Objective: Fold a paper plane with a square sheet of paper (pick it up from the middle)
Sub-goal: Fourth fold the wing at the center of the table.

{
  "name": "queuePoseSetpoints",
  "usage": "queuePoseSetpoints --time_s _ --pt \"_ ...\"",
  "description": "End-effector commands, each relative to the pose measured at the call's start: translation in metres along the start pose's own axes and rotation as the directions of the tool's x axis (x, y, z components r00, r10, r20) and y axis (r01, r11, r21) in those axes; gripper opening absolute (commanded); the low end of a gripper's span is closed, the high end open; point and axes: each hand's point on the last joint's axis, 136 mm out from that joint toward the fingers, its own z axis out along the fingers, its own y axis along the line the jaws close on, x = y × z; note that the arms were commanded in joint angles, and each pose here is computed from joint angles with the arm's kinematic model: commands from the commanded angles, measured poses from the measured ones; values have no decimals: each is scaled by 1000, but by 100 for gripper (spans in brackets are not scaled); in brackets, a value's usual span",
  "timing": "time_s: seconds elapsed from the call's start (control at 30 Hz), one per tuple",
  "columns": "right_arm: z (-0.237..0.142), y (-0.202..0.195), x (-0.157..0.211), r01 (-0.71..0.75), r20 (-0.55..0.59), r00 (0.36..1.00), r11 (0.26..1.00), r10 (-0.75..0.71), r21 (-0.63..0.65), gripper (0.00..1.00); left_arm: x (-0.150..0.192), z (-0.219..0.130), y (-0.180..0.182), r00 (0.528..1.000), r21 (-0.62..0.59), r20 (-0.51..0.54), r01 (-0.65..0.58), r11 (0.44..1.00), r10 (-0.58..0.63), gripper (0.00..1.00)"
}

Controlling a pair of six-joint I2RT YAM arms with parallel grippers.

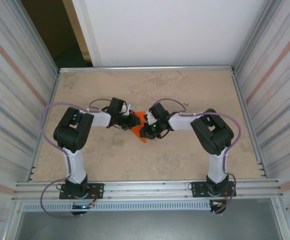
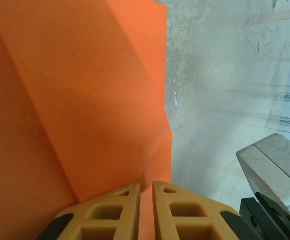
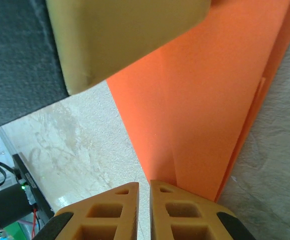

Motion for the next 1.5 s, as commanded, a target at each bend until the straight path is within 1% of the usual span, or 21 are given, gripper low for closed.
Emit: queuePoseSetpoints --time_s 0.0,0.17,0.33,0.63,0.8,0.9,1.03,1.1,1.3,1.47 --pt "5 -12 10 -51 -39 998 999 51 5 13 34 8 55 990 -193 -73 106 975 -122 16" --pt "7 -8 12 -42 -60 997 999 41 -24 13 35 9 56 989 -198 -74 111 974 -128 15" --pt "3 -2 9 -37 -58 998 998 34 -51 13 35 8 58 989 -208 -74 113 971 -131 15" --pt "12 -15 17 -50 -87 995 999 49 -16 13 37 9 61 987 -218 -76 120 969 -140 15" --pt "15 -15 17 -49 -95 994 999 48 -16 13 38 8 62 986 -224 -78 124 967 -145 15" --pt "5 -7 12 -39 -69 997 999 37 -29 13 38 8 63 986 -229 -77 125 965 -146 15" --pt "-31 13 -4 -5 52 999 997 9 -71 16 38 7 64 986 -234 -76 127 964 -149 15" --pt "-37 14 -3 -7 68 998 998 12 -68 16 38 7 64 986 -236 -74 130 963 -151 15" --pt "-19 5 17 -31 -1 1000 997 31 -65 14 36 7 64 985 -235 -64 141 962 -160 15" --pt "-9 2 22 -36 -28 999 998 34 -60 13 38 7 66 984 -241 -70 141 960 -162 15"
